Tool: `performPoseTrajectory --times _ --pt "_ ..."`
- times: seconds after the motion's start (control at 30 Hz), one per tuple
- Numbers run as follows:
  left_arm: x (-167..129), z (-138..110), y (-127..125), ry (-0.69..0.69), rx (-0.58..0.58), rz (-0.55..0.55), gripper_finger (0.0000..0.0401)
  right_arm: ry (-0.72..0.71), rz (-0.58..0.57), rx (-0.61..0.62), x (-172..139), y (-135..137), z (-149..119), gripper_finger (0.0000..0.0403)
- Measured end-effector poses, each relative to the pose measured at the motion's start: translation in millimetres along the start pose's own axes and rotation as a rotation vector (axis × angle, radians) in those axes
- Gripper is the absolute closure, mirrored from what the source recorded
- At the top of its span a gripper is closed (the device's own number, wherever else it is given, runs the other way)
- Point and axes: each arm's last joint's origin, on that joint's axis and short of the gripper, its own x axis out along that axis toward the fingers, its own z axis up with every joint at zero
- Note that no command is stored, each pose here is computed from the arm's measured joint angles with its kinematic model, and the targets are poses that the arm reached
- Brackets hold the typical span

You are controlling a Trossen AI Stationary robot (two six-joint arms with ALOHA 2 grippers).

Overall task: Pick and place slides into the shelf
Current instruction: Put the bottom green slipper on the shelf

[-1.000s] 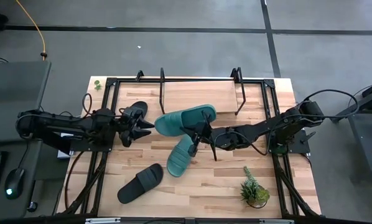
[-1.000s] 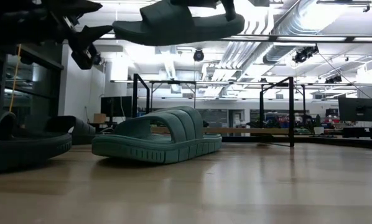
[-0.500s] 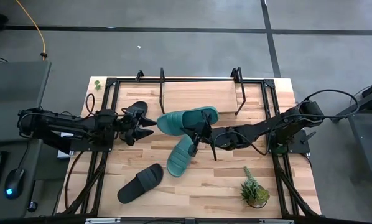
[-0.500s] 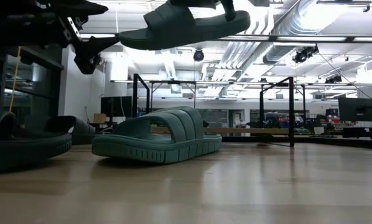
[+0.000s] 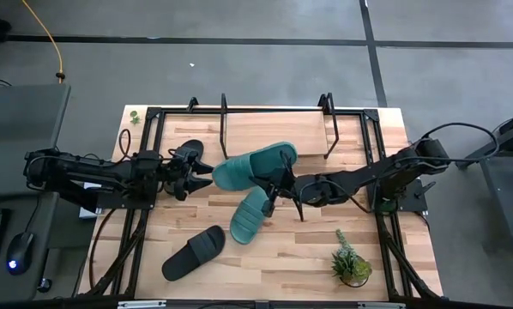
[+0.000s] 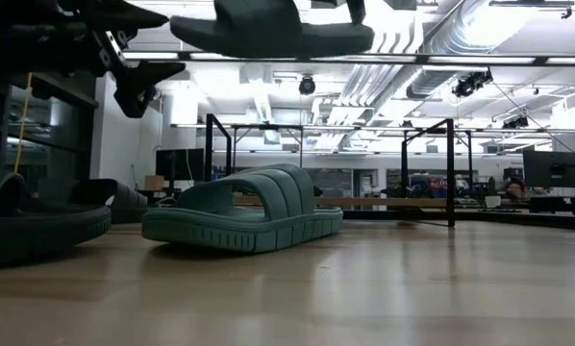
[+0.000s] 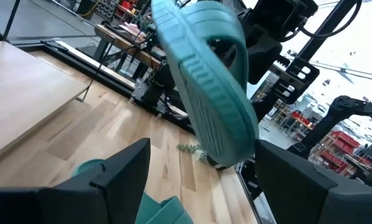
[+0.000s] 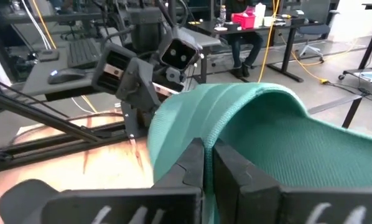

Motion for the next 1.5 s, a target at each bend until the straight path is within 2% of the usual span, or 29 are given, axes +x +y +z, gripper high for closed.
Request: performPoseTrajectory --times 1.03,1.2,1.37,1.5 --pt "4 3 1 -0.077 -0.025 0.037 0.0131 0.029 -0.012 0.015 0 -4 -2 0.0403" --pt "17 1 3 -0.051 -0.034 0.043 0.0131 0.029 -0.011 0.015 0 -4 -2 0.0403" --pt "42 6 1 0.026 -0.046 0.022 0.0131 0.032 0.002 0.015 1 -3 -2 0.0403" --pt "60 7 -5 0.071 -0.004 -0.001 0.0143 0.034 0.005 0.014 0 -3 -2 0.0403"
